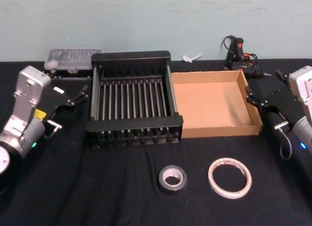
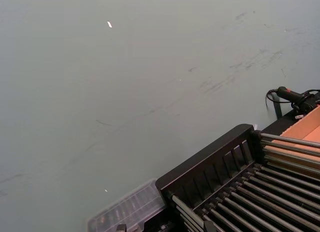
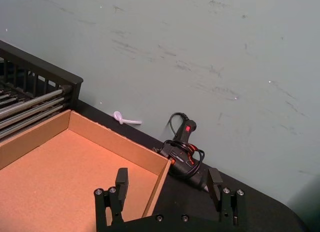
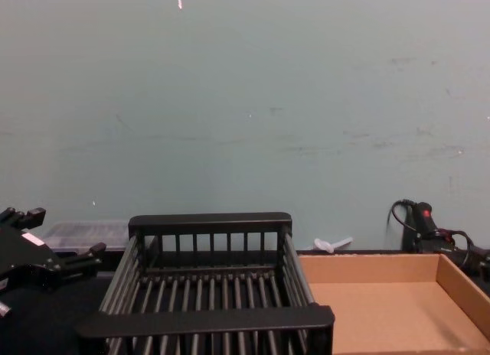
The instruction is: Pick up the white tape and place it into the black box , Pick up the silver tape and place it into the brown box.
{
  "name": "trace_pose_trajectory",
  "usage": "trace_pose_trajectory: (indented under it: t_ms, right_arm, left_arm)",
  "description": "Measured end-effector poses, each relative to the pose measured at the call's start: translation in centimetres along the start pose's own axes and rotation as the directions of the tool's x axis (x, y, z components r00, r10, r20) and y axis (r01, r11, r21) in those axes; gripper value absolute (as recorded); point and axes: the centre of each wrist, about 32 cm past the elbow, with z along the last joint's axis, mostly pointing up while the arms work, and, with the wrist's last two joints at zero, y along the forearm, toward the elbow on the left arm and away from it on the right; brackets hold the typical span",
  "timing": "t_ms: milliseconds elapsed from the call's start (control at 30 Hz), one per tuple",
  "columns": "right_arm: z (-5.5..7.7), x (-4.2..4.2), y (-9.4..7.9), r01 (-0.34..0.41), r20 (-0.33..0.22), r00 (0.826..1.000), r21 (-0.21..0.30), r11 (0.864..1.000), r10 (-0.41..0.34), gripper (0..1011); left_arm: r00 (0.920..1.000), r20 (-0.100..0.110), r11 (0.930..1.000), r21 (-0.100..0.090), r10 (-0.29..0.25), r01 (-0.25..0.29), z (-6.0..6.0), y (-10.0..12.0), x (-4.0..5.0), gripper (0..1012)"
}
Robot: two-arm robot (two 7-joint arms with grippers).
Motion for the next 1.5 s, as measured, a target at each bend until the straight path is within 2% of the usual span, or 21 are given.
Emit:
trace_pose_trajectory:
  t_ms: [1500]
  right_arm:
    - [0.0, 0.0, 0.0, 0.0, 0.0, 1.0, 0.0, 1.0, 0.0, 1002]
  left_arm:
    - [1.0, 0.0, 1.0, 0.0, 0.0, 0.0, 0.0, 0.0, 0.0, 1001]
